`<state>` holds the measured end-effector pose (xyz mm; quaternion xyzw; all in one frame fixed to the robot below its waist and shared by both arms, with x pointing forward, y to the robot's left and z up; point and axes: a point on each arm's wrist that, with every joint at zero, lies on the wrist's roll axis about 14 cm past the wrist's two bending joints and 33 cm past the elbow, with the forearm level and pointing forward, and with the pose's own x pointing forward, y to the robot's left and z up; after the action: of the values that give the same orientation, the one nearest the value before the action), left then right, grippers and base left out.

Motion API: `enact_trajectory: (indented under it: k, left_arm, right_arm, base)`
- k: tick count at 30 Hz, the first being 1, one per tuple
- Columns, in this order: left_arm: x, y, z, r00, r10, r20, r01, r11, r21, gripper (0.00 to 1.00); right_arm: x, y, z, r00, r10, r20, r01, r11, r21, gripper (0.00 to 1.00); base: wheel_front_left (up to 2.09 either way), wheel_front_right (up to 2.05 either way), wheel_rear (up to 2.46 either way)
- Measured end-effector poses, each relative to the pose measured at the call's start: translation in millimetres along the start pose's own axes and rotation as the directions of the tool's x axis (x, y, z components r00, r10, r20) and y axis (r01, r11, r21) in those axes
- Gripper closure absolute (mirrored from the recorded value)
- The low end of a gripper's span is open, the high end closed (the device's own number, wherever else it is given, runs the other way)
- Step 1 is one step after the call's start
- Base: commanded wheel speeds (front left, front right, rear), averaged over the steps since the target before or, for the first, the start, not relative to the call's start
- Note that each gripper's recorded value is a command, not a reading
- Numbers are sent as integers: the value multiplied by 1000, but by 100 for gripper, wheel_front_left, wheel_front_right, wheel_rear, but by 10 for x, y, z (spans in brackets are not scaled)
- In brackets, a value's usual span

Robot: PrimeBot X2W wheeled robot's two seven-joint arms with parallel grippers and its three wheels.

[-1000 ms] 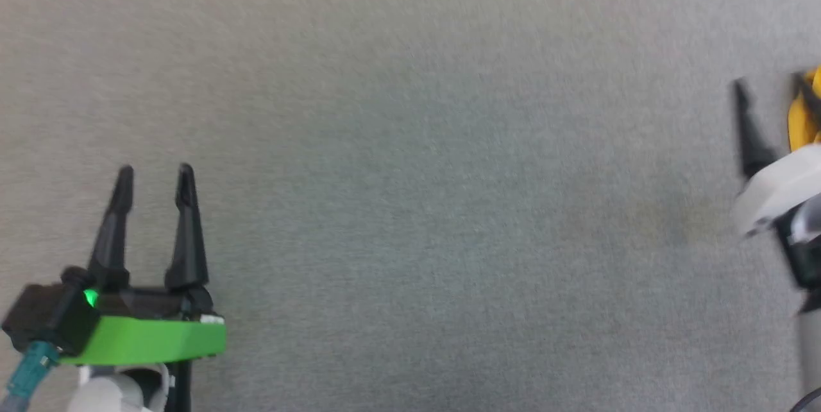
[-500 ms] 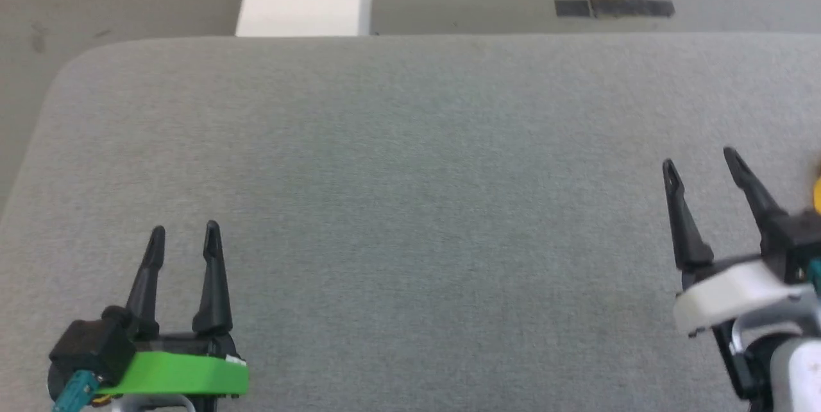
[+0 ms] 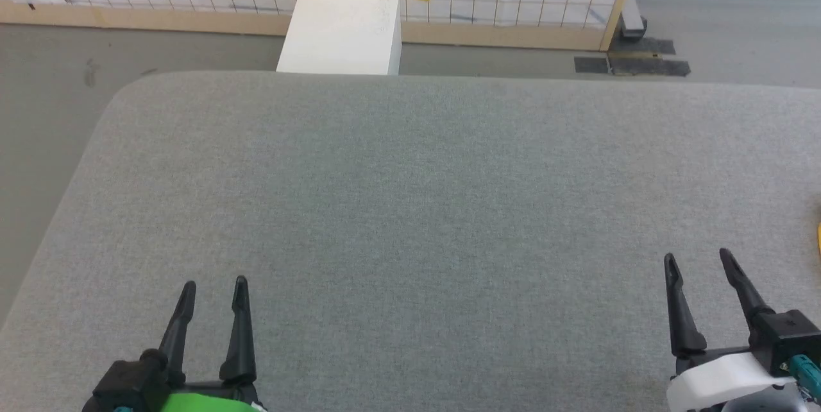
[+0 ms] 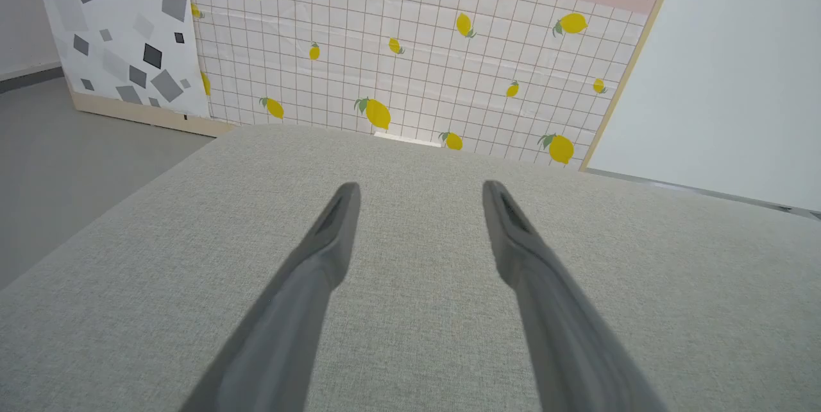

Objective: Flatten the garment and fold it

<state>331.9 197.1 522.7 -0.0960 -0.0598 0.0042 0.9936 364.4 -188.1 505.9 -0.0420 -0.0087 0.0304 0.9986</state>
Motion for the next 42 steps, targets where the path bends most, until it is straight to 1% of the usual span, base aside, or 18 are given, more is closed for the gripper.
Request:
enact_trajectory:
  k: [11, 12, 26, 42]
  left_arm:
    - [-21, -29, -139, 999, -11, -38, 10, 1000, -22, 0]
    - [-20, -34, -147, 999, -14, -41, 13, 1000, -23, 100]
    - [-15, -48, -155, 998, -19, -52, 18, 1000, -19, 100]
    - [9, -67, -178, 997, -24, -73, 26, 999, 21, 100]
  right_arm:
    - [-31, 24, -137, 1000, 2, -24, -1, 999, 34, 0]
    - [-30, 26, -145, 1000, 2, -26, -1, 999, 35, 100]
    - [-42, 31, -149, 999, 4, -33, -3, 999, 35, 100]
    - [-50, 58, -139, 999, 12, -43, -10, 999, 36, 100]
  base:
    - [0, 0, 0]
    - [0, 0, 0]
    - [0, 0, 0]
    - [0, 0, 0]
